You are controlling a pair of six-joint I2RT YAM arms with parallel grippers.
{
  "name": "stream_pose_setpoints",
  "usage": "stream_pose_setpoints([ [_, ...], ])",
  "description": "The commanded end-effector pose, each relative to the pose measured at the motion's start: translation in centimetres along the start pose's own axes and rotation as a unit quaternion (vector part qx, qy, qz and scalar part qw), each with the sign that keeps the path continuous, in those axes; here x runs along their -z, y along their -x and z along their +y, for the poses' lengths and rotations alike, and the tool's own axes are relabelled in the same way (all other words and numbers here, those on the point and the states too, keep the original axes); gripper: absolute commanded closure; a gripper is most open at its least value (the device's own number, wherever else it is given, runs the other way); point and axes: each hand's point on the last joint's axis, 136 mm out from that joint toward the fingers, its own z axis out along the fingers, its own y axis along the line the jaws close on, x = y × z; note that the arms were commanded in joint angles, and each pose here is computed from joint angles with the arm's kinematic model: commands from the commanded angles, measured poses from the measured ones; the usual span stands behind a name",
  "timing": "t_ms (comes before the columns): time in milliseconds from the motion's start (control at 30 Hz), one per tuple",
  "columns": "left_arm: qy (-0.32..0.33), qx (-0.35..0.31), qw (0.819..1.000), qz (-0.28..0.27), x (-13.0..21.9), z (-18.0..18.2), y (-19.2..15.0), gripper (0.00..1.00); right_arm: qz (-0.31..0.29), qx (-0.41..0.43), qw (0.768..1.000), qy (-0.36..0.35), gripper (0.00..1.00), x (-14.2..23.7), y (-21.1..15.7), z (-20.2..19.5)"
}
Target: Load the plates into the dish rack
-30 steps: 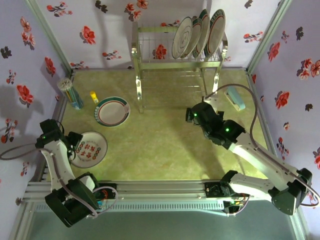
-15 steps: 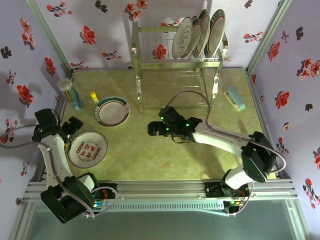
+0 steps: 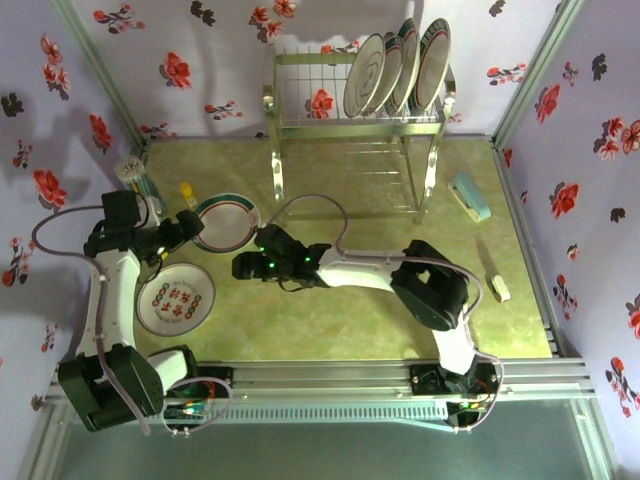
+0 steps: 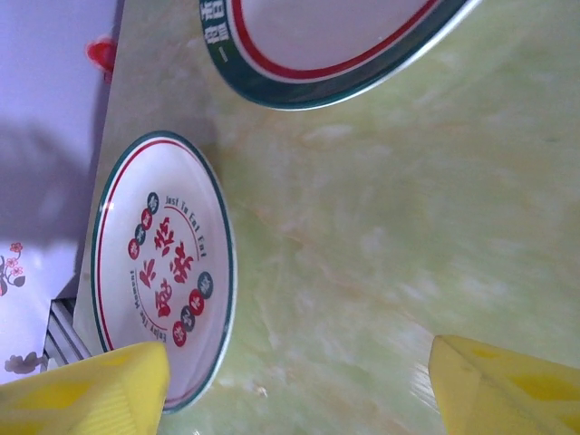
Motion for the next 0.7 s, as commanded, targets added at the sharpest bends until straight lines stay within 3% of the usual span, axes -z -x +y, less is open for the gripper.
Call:
stream_pose_setpoints([
  [0, -0.068, -0.015, 0.998, -0.002, 1.0, -3.2, 0.9, 0.0, 0.004, -0.009, 0.999, 0.032, 0.26, -1.5, -0.2, 2.6],
  [233, -0.099, 0.011, 0.995, -0.011, 2.3, -4.8, 1.6, 0.0, 0.028, -0.029, 0.998, 0.057, 0.37, -4.2, -1.8, 3.7],
  [667, -0.109, 0.011, 0.994, -0.029, 3.7, -5.8, 2.5, 0.0, 0.066, -0.028, 0.996, 0.045, 0.43, -7.4, -3.9, 4.2],
])
